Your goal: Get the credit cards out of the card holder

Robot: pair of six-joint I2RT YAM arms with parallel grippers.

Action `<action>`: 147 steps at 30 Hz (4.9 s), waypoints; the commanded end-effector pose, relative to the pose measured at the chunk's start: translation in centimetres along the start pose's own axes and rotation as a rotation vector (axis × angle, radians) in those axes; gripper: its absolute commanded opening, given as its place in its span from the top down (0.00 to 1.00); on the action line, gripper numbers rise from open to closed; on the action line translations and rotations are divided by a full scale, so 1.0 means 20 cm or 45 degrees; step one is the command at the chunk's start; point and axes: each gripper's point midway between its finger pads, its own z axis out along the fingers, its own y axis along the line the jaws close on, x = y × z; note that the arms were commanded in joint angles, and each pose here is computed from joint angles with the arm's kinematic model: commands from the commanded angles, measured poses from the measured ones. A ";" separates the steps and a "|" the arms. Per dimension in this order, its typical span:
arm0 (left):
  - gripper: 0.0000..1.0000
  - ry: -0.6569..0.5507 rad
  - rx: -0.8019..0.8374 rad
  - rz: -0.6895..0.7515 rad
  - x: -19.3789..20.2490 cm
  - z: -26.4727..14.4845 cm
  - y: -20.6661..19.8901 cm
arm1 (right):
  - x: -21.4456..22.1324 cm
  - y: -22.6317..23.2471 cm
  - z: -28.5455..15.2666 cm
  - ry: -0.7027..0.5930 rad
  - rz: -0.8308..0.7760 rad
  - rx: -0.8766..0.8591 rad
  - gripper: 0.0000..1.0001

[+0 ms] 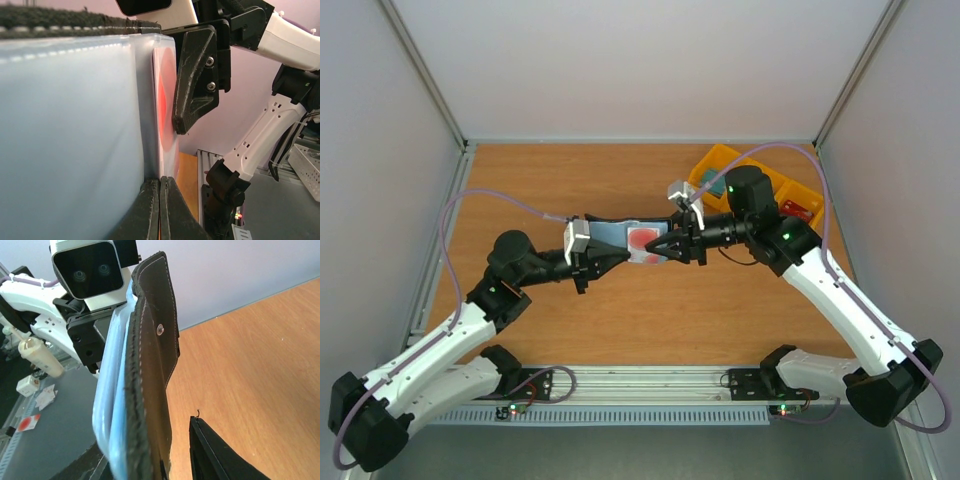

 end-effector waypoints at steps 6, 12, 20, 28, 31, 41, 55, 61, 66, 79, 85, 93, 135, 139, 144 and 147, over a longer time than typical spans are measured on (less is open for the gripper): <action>1.00 -0.099 0.046 0.092 -0.15 -0.04 -0.07 | -0.02 0.05 -0.07 0.012 -0.030 -0.032 0.91; 1.00 -0.072 0.092 0.061 -0.13 -0.04 -0.08 | -0.01 0.04 -0.10 0.014 -0.063 -0.009 0.99; 0.77 -0.029 0.068 -0.073 -0.10 0.00 -0.03 | -0.11 0.05 -0.03 -0.055 -0.122 -0.064 0.99; 0.68 -0.047 0.009 -0.114 -0.12 0.01 0.01 | -0.08 0.12 0.01 -0.026 -0.181 -0.138 0.99; 0.68 -0.049 0.037 -0.114 -0.14 0.01 -0.01 | -0.05 0.18 0.01 -0.015 -0.207 -0.215 0.99; 1.00 -0.059 0.098 -0.014 -0.15 -0.01 -0.08 | -0.02 0.13 0.04 0.029 -0.212 -0.173 0.89; 1.00 -0.101 0.056 0.006 -0.17 -0.04 -0.07 | 0.01 0.09 -0.07 -0.012 -0.118 -0.142 0.67; 1.00 -0.097 0.059 0.008 -0.17 -0.05 -0.07 | 0.02 0.08 -0.10 0.000 -0.107 -0.121 0.85; 1.00 -0.091 0.086 0.032 -0.18 -0.06 -0.10 | 0.03 0.06 -0.16 0.002 -0.069 -0.084 0.68; 1.00 -0.100 0.088 0.034 -0.19 -0.04 -0.09 | -0.02 0.10 -0.08 -0.046 -0.055 -0.173 0.63; 1.00 -0.095 0.094 0.028 -0.19 -0.05 -0.10 | 0.00 0.14 -0.10 -0.037 -0.143 -0.167 0.98; 1.00 -0.067 0.130 0.049 -0.17 -0.09 -0.11 | 0.02 0.07 -0.19 -0.044 -0.098 -0.107 0.99; 0.54 -0.082 0.070 0.042 -0.15 0.01 -0.07 | 0.01 0.21 -0.12 -0.003 -0.140 -0.307 0.99; 0.36 -0.091 0.008 0.021 -0.17 0.01 -0.03 | 0.00 0.25 -0.10 -0.009 -0.175 -0.353 0.99; 0.22 -0.058 -0.082 -0.009 -0.12 -0.03 0.04 | 0.00 0.31 -0.13 -0.019 -0.186 -0.436 0.99; 0.14 -0.034 -0.038 -0.039 -0.09 -0.04 0.03 | -0.01 0.33 -0.13 -0.025 -0.180 -0.474 0.99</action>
